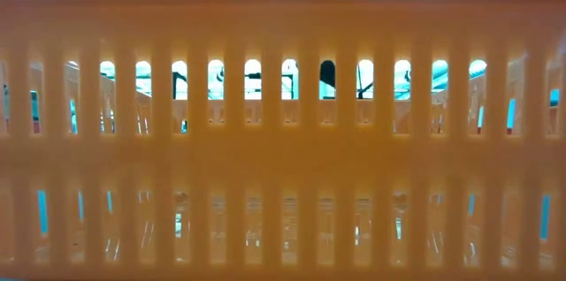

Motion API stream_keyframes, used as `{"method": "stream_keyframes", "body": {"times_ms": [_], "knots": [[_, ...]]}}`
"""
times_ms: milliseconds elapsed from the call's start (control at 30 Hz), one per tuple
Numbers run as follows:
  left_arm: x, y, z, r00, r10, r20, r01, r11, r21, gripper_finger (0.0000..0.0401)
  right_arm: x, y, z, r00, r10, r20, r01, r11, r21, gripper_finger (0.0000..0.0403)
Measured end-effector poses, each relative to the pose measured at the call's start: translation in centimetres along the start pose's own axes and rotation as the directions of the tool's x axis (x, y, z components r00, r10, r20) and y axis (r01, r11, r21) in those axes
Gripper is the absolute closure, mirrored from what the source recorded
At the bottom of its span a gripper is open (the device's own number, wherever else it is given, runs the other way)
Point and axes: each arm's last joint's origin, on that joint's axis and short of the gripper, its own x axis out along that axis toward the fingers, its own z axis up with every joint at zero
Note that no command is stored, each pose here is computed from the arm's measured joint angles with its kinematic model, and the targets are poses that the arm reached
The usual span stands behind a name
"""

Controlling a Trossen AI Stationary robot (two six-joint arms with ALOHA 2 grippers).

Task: Stack baskets on shelf by color
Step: Put the left orange bin on the shelf

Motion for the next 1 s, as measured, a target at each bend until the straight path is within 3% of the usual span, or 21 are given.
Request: {"method": "stream_keyframes", "body": {"times_ms": [167, 333, 1000], "knots": [[0.7, 1.0, -0.6, 1.000, 0.009, -0.019, -0.009, 1.000, 0.013, 0.0329, 0.0, 0.0, 0.0, 1.000, 0.001, 0.000, -0.001, 1.000, 0.004, 0.0298], [2.3, 1.2, -2.1, 0.996, -0.057, -0.074, 0.057, 0.998, 0.002, 0.0329, 0.0, 0.0, 0.0, 1.000, 0.003, 0.001, -0.003, 1.000, 0.007, 0.0298], [2.6, 0.5, -2.3, 0.993, -0.071, -0.095, 0.071, 0.997, -0.005, 0.0329, 0.0, 0.0, 0.0, 1.000, 0.003, 0.002, -0.003, 1.000, 0.008, 0.0298]]}}
